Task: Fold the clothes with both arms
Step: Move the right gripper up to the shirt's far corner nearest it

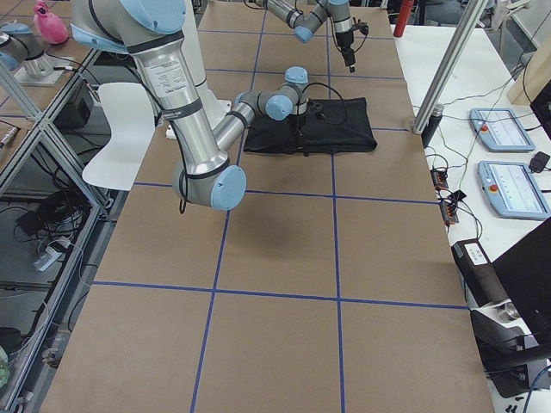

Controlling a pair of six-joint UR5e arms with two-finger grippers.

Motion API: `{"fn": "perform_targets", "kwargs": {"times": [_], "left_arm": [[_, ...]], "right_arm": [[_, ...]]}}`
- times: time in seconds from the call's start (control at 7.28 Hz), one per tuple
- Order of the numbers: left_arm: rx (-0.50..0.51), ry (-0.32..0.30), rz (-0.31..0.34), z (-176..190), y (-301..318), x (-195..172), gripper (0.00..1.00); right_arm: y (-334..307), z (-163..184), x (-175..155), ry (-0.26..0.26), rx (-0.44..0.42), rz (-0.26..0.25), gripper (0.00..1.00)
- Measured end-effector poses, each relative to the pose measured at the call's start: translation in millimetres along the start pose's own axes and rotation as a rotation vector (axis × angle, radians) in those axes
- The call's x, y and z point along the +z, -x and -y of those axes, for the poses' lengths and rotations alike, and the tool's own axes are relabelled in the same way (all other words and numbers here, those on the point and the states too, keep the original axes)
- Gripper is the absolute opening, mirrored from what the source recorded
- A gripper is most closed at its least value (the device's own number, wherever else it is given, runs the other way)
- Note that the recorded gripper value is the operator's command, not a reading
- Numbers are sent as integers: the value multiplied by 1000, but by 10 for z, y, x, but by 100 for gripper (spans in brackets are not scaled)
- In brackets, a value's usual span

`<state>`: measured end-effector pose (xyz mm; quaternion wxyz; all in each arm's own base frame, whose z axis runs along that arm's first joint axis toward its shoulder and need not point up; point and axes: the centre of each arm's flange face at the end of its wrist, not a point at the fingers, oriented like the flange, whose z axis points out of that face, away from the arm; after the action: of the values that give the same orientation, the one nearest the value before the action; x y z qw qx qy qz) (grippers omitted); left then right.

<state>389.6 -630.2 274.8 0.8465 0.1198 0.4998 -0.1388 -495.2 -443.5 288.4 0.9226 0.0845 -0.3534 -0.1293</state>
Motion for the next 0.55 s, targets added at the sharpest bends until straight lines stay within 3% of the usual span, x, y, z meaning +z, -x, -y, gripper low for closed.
{"fn": "perform_targets", "kwargs": {"times": [0.55], "left_arm": [[0,0,1,-1,8,3,100]], "right_arm": [[345,116,245,9,-20,-35,100]]}}
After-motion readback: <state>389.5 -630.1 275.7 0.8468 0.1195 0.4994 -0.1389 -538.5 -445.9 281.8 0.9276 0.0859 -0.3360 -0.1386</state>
